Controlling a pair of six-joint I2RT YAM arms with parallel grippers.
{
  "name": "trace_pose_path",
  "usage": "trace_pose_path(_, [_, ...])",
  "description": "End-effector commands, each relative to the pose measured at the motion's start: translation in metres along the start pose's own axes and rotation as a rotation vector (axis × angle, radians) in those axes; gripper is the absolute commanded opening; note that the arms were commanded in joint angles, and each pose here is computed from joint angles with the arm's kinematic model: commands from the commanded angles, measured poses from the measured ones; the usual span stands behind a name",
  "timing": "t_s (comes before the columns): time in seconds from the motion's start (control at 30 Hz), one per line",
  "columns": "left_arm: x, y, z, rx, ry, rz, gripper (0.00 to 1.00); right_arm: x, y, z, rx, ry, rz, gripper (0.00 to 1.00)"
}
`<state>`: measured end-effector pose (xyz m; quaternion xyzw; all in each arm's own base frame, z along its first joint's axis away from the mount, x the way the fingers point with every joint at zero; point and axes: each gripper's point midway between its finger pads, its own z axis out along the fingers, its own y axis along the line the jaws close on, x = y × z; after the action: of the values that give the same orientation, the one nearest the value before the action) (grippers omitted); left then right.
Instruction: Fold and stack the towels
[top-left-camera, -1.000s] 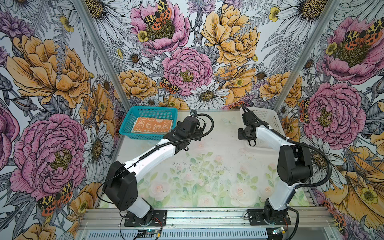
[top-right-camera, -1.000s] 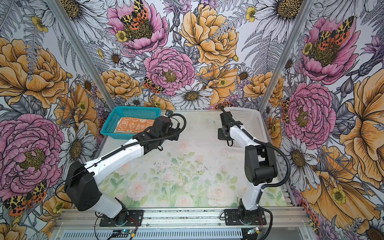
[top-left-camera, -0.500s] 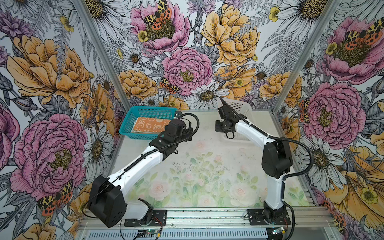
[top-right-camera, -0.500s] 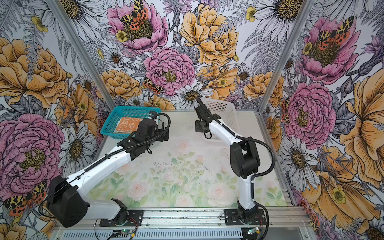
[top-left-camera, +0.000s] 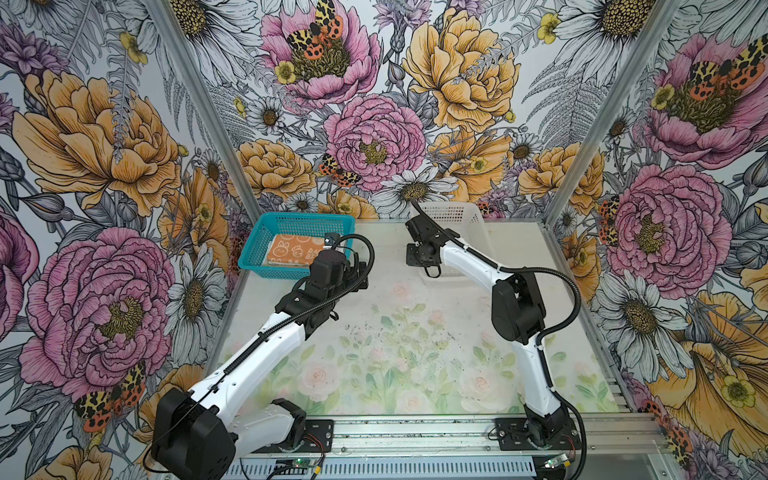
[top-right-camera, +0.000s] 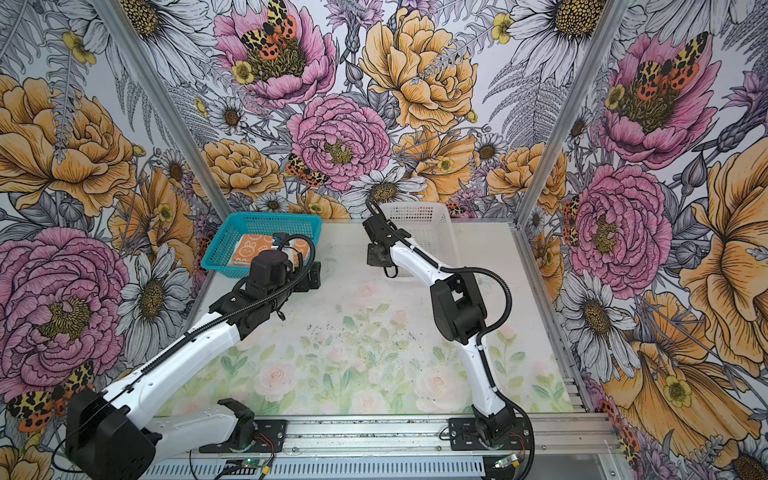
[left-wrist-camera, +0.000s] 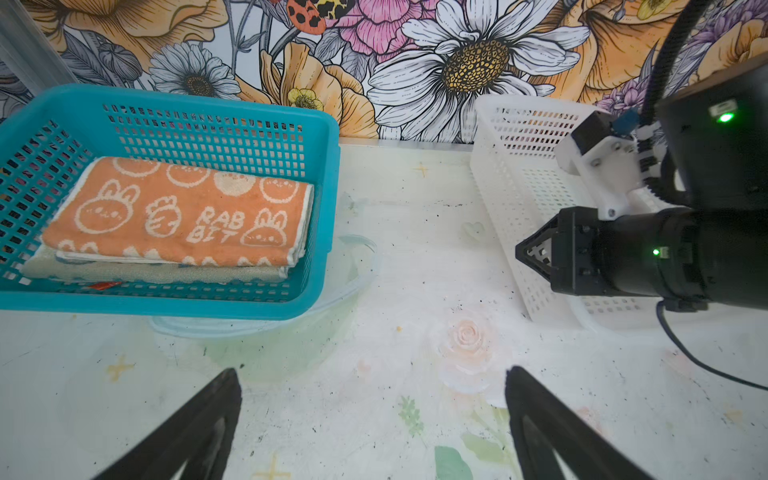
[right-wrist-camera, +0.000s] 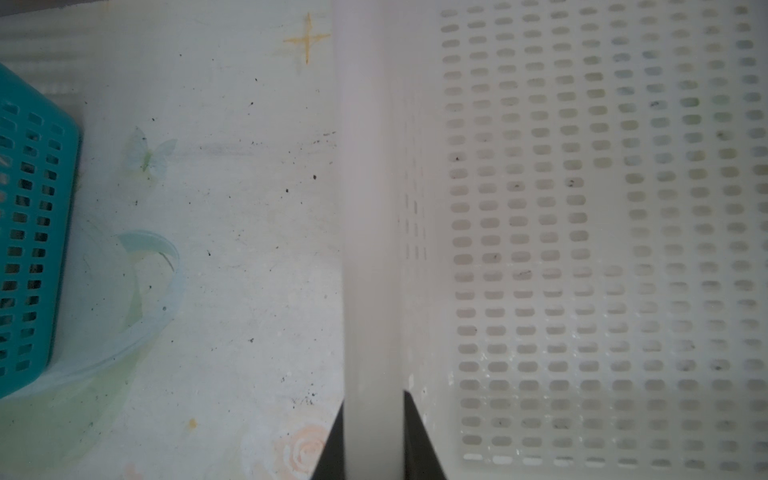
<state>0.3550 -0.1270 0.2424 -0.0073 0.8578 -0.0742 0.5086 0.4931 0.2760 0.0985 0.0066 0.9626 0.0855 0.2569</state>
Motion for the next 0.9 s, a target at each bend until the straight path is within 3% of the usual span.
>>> trace_pose_path(0.0, [0.003,0.004,-0.002,0.002,-0.001,-0.031,0.99,-0.004,0.041,0.005,-0.180,0.010,0.086,0.23])
trace_pose_path(0.13, [0.006,0.004,-0.004,0.003,0.001,-0.042,0.99,-0.011,0.047,-0.004,-0.212,-0.001,0.079,0.34])
trace_pose_path(0.37, [0.004,0.009,-0.005,-0.021,-0.013,-0.042,0.99,-0.029,0.053,-0.039,-0.265,-0.052,0.046,0.69])
trace_pose_path(0.57, [-0.009,0.019,-0.011,-0.065,-0.090,0.030,0.99,-0.049,0.035,-0.087,-0.279,-0.129,0.019,0.99])
trace_pose_path(0.73, [-0.030,0.037,-0.026,-0.108,-0.213,0.059,0.99,-0.062,-0.017,-0.139,-0.219,-0.221,0.011,0.99])
trace_pose_path(0.87, [-0.042,0.053,-0.034,-0.124,-0.254,0.027,0.99,-0.059,-0.086,-0.169,-0.124,-0.270,0.052,0.99])
